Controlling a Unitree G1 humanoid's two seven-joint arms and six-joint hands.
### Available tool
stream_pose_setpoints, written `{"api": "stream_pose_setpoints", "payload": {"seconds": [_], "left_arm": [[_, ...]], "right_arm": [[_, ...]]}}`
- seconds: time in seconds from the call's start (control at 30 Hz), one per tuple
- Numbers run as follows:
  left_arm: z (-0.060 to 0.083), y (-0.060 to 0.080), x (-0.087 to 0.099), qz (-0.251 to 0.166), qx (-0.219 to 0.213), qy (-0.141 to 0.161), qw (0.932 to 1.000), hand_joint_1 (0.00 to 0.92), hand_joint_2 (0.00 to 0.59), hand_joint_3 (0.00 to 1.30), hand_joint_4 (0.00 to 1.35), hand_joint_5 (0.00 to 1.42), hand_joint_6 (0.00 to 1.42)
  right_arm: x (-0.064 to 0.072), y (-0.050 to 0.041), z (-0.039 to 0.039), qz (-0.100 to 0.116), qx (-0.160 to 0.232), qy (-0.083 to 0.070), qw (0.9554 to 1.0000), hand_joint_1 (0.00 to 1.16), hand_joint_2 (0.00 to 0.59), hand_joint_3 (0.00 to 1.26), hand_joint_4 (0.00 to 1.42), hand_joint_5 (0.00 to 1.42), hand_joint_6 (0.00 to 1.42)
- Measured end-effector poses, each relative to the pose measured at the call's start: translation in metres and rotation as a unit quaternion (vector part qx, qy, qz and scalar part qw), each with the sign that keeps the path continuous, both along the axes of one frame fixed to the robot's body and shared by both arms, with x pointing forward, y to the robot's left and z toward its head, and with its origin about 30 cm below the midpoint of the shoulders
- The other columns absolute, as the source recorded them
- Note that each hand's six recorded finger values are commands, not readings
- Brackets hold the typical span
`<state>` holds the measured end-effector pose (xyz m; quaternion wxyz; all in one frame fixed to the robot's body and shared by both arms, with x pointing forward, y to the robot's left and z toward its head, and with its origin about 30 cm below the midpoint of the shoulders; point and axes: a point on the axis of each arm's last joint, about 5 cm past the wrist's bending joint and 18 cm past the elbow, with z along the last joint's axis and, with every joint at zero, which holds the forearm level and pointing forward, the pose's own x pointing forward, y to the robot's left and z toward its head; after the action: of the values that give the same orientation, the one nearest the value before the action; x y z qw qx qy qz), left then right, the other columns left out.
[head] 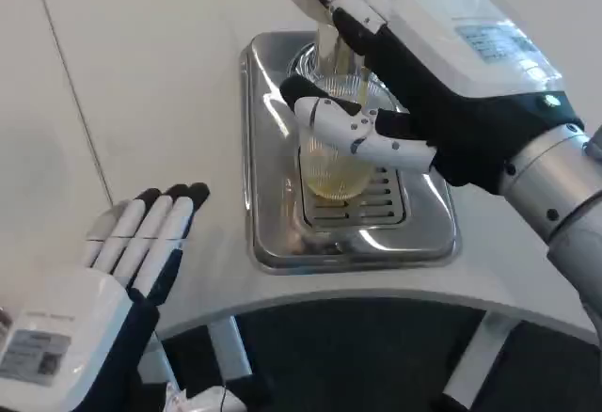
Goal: Grasp the cup under the faucet to collect the drink, then remove the cup.
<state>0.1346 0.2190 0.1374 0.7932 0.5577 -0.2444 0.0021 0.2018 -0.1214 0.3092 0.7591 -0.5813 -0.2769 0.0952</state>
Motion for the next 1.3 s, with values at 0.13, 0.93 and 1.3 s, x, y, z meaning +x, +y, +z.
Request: {"api": "stream_pose_setpoints", "payload": {"seconds": [0.13, 0.93, 1.3], "left_arm": [[-0.001, -0.002, 0.013, 0.011, -0.020, -0.014, 0.9996, 0.000, 0.042, 0.00, 0.00, 0.02, 0.05], [0.002, -0.038, 0.076, -0.011, -0.055, -0.017, 0.9983, 0.092, 0.041, 0.00, 0.00, 0.03, 0.07], [0.006, -0.046, 0.094, -0.022, -0.057, -0.016, 0.9980, 0.127, 0.041, 0.00, 0.00, 0.04, 0.07]], "right_arm": [[0.001, -0.0015, 0.0015, -0.002, -0.001, -0.001, 1.0000, 0.02, 0.449, 0.04, 0.00, 0.01, 0.10], [-0.001, -0.0030, 0.0088, -0.002, -0.056, -0.007, 0.9984, 0.03, 0.459, 0.04, 0.00, 0.01, 0.08], [-0.002, -0.0018, 0.0079, -0.004, -0.060, -0.014, 0.9981, 0.04, 0.466, 0.05, 0.00, 0.01, 0.08]]}}
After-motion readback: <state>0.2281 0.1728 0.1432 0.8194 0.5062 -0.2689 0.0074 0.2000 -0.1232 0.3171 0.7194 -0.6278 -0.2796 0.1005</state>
